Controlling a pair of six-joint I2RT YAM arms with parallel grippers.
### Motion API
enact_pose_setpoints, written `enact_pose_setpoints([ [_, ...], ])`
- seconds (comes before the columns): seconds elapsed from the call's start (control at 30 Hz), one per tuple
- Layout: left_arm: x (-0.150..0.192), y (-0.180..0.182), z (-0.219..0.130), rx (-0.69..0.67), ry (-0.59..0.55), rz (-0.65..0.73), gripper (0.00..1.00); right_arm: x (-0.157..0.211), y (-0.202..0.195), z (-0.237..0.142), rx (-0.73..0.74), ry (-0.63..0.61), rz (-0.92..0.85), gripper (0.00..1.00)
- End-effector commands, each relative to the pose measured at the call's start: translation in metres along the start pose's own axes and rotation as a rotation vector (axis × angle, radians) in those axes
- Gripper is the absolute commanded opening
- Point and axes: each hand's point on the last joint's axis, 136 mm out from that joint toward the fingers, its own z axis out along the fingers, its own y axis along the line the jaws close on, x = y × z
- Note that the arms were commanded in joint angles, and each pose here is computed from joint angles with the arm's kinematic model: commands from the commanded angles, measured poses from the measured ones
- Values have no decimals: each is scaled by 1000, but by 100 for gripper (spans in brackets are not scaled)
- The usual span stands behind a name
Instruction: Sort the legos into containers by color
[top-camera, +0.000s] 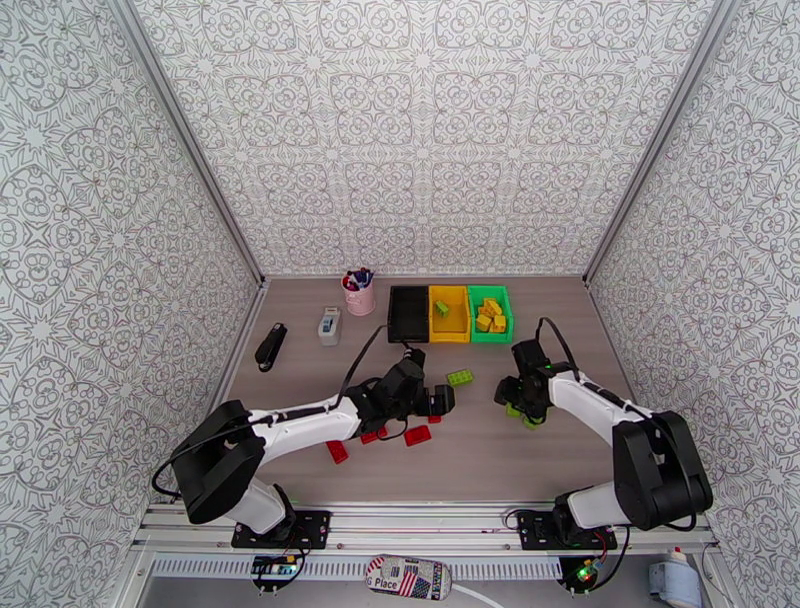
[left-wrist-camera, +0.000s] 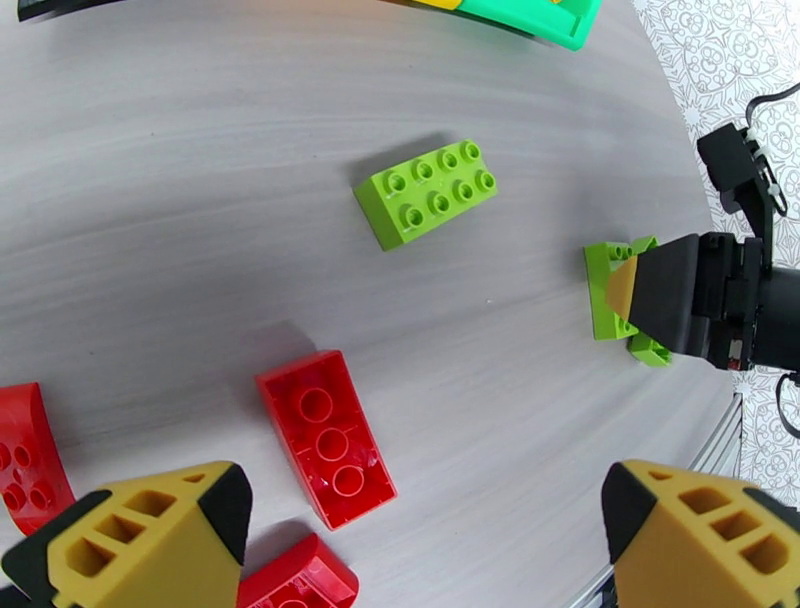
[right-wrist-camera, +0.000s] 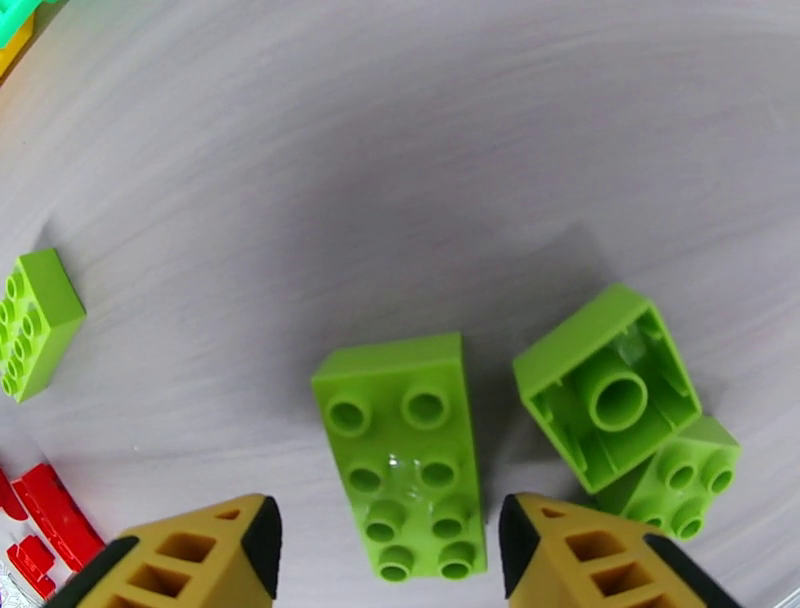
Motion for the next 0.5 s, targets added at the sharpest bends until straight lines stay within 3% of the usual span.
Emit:
enact_pose_setpoints([
  [0.0,0,1,3,-2,-15,-6,98,8,-4,12,-1,38,9,60],
  [0.3,-1,4,3,-2,-16,-19,98,10,-1,15,-19,47,12,48],
  [0.47,-6,8,2,5,-26,-41,98,5,20,3,-92,30,4,38],
])
